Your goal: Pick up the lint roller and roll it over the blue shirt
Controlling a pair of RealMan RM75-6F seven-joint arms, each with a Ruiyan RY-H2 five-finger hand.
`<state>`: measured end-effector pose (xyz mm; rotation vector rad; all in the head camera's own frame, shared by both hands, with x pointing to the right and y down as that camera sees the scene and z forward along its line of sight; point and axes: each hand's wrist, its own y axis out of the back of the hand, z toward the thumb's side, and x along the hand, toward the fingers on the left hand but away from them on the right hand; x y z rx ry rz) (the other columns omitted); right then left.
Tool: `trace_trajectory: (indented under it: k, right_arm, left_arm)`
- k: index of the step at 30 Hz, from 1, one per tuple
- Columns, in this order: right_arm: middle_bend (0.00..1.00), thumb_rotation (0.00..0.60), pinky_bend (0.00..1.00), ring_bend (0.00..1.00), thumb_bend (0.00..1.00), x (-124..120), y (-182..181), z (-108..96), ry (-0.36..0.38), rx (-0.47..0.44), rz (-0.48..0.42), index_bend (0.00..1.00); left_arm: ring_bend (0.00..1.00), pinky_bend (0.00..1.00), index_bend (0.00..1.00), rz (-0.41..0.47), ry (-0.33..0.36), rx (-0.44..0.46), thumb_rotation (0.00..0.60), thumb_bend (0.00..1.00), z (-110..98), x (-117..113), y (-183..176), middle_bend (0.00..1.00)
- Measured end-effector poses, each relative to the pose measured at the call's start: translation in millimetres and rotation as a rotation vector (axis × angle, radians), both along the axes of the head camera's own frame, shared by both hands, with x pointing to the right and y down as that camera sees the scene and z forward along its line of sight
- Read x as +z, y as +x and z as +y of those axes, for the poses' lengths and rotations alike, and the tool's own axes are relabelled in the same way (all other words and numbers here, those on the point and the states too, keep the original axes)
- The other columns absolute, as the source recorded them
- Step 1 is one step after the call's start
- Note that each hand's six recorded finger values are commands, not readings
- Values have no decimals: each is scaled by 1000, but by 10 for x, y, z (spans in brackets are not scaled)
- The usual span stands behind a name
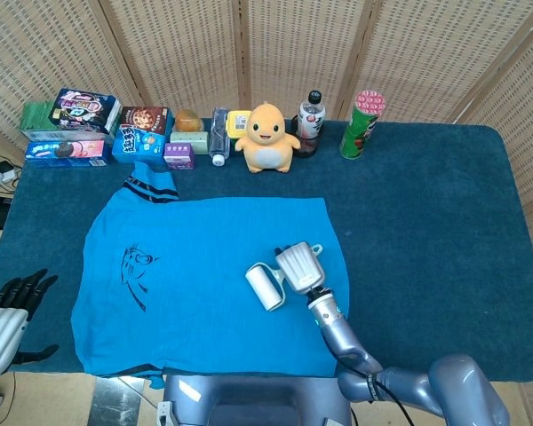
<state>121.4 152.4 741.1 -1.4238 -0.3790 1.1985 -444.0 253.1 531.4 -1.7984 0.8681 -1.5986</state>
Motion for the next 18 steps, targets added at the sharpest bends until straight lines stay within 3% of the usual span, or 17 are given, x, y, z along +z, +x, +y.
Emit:
trace_trajectory:
  k: [18]
  right_arm:
    - [670,600,1000,771,1000,102,726,-419,48,47,76,502]
  left_arm:
    - [0,11,0,-5,-5,6,600,89,17,16,30,0]
